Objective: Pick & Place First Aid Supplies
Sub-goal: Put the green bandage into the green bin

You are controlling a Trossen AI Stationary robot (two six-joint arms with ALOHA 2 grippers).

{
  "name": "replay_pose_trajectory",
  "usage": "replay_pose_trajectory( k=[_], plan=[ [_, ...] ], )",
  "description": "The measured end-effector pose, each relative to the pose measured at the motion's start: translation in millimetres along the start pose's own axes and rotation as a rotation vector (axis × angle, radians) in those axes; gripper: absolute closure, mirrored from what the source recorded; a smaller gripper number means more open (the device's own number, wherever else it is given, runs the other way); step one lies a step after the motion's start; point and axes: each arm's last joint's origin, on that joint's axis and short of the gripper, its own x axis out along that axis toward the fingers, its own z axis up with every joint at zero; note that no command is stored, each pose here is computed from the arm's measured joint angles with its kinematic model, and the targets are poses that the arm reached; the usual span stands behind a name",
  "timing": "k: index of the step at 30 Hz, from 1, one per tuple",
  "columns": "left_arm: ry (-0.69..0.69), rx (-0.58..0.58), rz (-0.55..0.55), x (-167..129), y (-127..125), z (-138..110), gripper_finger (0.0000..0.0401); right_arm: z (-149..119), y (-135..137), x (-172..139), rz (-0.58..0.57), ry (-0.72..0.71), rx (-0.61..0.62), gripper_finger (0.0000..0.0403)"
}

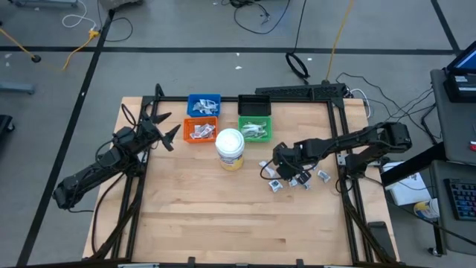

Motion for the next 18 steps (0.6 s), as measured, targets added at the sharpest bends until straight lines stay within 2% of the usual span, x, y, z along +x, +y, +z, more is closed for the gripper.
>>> replay_pose_trajectory(
  k=[4, 10, 18],
  plan=[
    [0.0, 0.0, 0.0, 0, 0, 0, 0.0091, 1, -1, 0, -0.009, -0.008, -0.01, 0.0296],
    [0.0, 0.0, 0.0, 0, 0, 0, 0.0091, 1, 0, 0, -0.006, -0.003, -0.019, 0.0391],
    [0.0, 0.0, 0.0, 0, 0, 0, 0.0091, 6, -7, -13, -0.038, 0.037, 0.148, 0.0401]
  ],
)
